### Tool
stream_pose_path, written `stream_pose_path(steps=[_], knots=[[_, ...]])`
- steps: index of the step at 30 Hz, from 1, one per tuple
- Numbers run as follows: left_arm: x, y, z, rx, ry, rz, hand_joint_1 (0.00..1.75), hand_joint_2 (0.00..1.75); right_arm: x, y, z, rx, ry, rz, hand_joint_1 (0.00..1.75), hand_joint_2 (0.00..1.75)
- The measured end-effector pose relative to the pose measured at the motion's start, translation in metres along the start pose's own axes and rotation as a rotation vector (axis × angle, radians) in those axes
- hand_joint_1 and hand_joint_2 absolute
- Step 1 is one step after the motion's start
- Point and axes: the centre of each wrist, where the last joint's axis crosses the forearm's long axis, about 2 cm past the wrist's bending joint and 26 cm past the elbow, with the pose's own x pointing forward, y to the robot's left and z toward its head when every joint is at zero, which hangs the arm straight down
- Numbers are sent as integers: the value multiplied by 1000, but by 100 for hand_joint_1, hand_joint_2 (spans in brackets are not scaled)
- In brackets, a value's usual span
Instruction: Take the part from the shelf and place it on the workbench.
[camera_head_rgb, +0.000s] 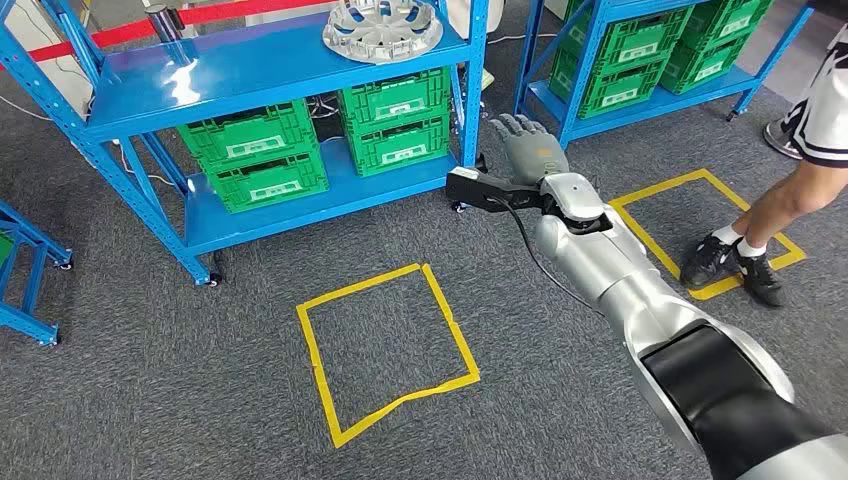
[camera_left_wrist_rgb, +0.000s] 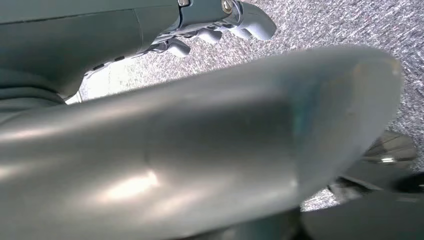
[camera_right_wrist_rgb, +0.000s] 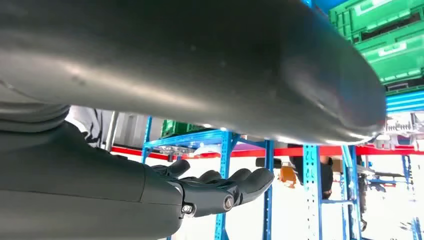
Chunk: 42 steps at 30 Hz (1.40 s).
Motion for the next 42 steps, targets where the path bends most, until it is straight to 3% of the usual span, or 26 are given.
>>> stream_pose_path(steps=[12, 27, 38, 42], knots=[[-3, 0, 0, 3, 4, -1, 0, 0, 5, -35, -15, -72, -20, -4, 0, 0], [-4, 1, 0, 13, -1, 2, 0, 0, 11, -34, -9, -97, -36, 38, 0, 0], [-19, -4, 0, 10, 26, 20, 0, 0, 46, 9, 16, -60, -86, 70, 0, 0], [-15, -4, 0, 8, 23, 24, 0, 0, 62, 13, 21, -72, -108, 85, 0, 0]])
